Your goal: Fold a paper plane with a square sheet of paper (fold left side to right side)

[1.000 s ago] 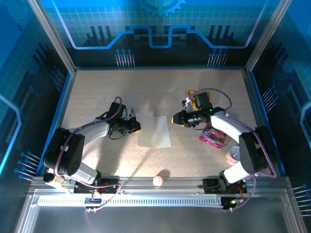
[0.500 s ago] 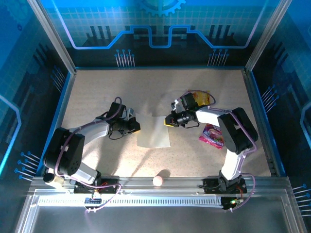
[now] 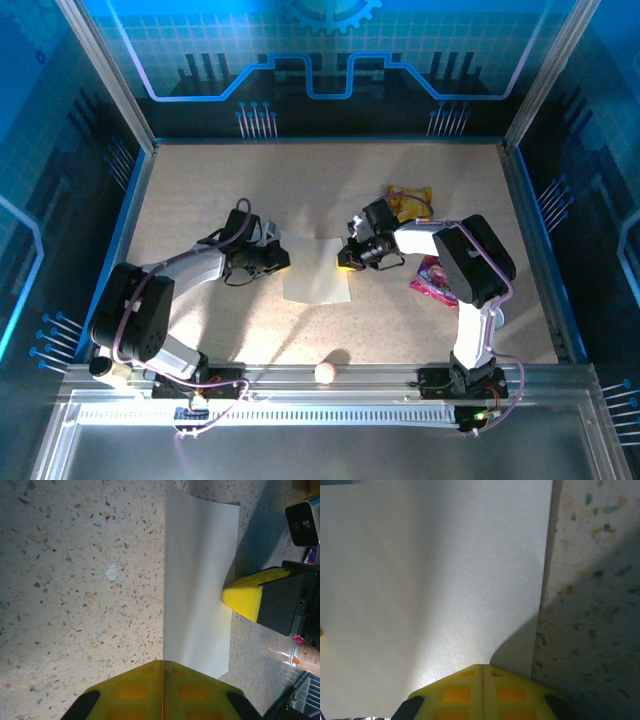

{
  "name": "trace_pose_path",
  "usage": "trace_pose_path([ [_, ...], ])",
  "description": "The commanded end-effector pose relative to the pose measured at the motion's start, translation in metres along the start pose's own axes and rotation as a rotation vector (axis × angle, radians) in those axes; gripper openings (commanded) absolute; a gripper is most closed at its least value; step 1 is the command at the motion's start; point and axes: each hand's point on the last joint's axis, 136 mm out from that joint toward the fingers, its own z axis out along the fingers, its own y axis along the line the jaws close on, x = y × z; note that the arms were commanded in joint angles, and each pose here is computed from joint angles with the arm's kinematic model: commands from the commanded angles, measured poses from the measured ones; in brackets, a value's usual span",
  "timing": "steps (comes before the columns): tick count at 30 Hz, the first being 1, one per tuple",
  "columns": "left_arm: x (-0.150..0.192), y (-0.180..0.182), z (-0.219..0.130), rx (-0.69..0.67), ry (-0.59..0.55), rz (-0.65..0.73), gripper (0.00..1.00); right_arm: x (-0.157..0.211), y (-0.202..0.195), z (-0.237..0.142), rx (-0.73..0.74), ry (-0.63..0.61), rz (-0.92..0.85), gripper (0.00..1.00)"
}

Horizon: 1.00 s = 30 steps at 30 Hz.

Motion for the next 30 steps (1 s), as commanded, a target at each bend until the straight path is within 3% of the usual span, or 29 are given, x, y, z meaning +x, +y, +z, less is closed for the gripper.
trace_pose_path([
  [1, 0.0, -0.017, -0.008, 0.046, 0.004, 0.019, 0.15, 0.019, -0.024, 0.011, 0.11, 0.063, 0.019, 0.0],
  [13, -0.002, -0.05, -0.018, 0.196, -0.004, 0.012, 0.35, 0.021, -0.028, 0.01, 0.134, 0.067, 0.019, 0.0],
  [30, 0.0, -0.078, 0.019, 0.243, 0.044, 0.052, 0.56, 0.02, -0.025, 0.008, 0.123, 0.054, 0.017, 0.0],
])
